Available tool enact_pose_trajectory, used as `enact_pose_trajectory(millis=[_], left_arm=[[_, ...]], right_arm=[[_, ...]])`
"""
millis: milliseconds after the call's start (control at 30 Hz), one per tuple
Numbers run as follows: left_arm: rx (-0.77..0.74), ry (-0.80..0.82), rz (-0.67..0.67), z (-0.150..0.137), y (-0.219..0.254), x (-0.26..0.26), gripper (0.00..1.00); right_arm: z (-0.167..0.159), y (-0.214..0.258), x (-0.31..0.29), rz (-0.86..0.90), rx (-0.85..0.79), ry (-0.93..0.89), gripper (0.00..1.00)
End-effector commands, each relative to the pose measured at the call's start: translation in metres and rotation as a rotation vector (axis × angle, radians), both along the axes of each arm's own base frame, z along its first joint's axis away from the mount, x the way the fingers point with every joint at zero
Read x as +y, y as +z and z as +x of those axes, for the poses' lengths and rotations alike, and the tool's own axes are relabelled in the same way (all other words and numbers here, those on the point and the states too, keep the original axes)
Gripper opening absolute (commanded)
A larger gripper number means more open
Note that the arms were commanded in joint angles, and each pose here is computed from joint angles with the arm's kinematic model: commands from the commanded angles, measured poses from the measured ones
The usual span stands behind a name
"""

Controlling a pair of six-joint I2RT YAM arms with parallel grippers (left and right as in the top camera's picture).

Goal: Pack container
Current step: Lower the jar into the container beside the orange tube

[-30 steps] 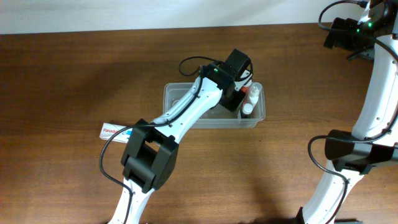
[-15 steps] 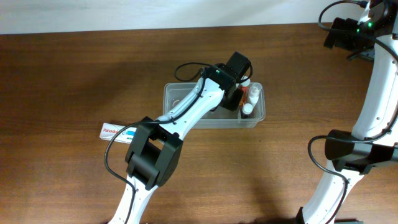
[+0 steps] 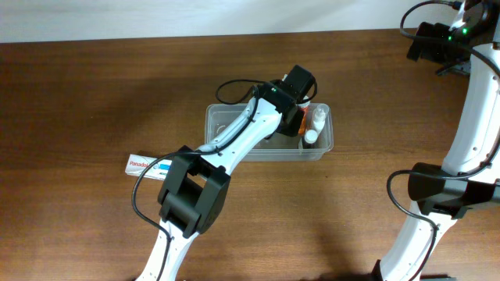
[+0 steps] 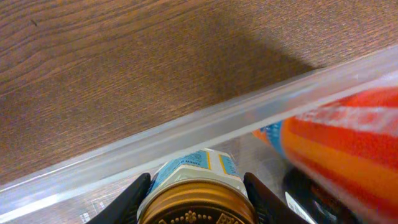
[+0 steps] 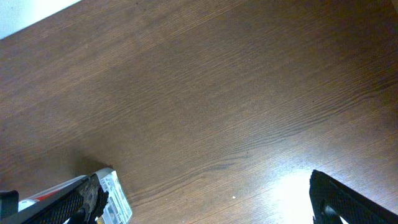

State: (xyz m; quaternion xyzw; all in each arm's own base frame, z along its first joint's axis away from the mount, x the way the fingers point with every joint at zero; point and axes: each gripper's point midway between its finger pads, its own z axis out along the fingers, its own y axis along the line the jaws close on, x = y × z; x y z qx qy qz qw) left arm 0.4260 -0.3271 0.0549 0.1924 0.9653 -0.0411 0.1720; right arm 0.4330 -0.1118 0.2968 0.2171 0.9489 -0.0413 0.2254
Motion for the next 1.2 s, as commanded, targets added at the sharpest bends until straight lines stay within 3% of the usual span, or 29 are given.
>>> enact_pose_trajectory(millis=[0,333,600,900,1000,1067,1167], left_arm=[[-0.007,0.018,0.007,0.004,-0.005,0.0,0.29],[-0.022,0.035,-0.014,0.009,0.003,-0.004,0.29],[0.024,0.237,-0.078,0.006,0.001,-0.001,0.29],[0.057,0.239,-0.094,0.0,0.0,-0.004,0.29],[0.06,0.239,-0.092,0.0,0.0,-0.004,0.31],[0.06,0.239,-0.092,0.0,0.0,-0.004,0.4],[0.068,0.235,-0.099,-0.001,0.0,-0.005,0.42]], right_arm=[[-0.003,0.008,-0.002,-0.008,-0.018,-0.014,0.98],[-0.003,0.008,-0.002,-0.008,-0.018,-0.014,0.98],[-0.003,0.008,-0.002,-0.008,-0.018,-0.014,0.99],[-0.003,0.008,-0.002,-0.008,-0.018,-0.014,0.98],[-0.003,0.008,-0.002,-0.008,-0.018,-0.014,0.98],[-0.003,0.008,-0.002,-0.008,-0.018,-0.014,0.98],[-0.003,0.008,-0.002,-0.008,-0.018,-0.014,0.99]])
